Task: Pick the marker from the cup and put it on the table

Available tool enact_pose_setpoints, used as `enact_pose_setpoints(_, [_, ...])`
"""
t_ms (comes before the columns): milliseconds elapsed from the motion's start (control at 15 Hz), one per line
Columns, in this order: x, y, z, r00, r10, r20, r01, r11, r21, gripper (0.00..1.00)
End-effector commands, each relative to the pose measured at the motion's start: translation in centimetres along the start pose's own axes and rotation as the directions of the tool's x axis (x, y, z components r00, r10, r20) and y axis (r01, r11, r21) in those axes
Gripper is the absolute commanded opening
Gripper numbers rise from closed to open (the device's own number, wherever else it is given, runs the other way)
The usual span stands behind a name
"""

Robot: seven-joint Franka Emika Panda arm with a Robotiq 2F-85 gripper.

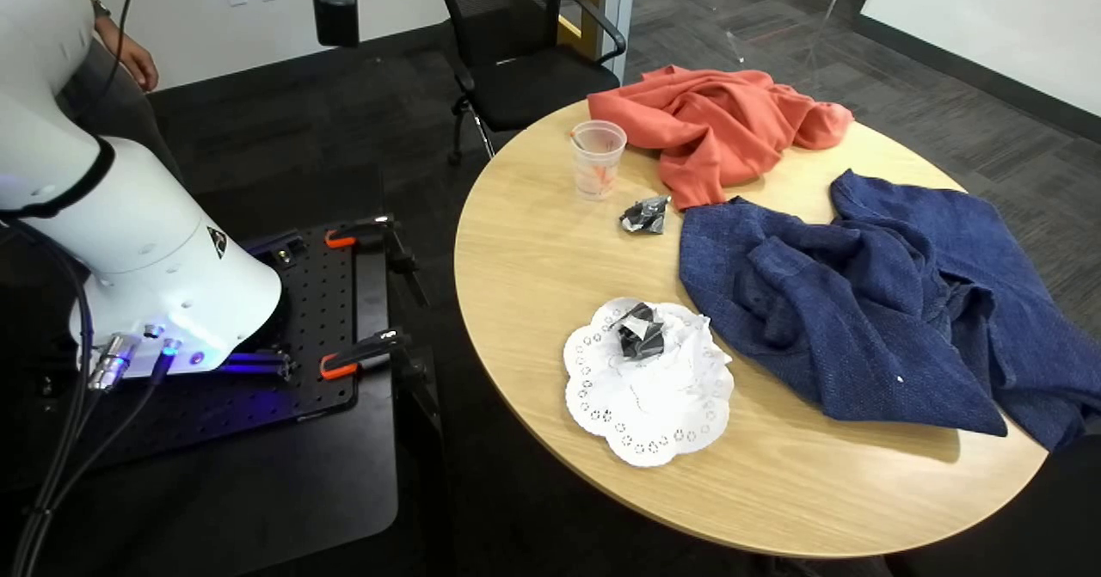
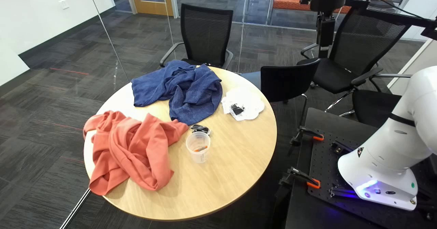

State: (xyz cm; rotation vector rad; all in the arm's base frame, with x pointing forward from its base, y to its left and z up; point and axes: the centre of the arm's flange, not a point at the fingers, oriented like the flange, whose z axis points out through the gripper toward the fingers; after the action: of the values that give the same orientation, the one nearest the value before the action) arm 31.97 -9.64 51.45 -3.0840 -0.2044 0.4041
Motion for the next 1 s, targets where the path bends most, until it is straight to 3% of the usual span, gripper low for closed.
enact_pose_setpoints(0, [0.0, 0.0, 0.0, 1.000, 0.000, 0.000, 0.000, 1.000, 0.000, 1.00])
enact_pose_setpoints(467, [4.4, -3.9, -0.9, 0.995, 0.091, -0.041, -0.091, 0.996, -0.003, 1.00])
enact_pose_setpoints(933, [10.2, -9.6, -1.3, 0.959, 0.244, -0.147, -0.233, 0.968, 0.090, 1.00])
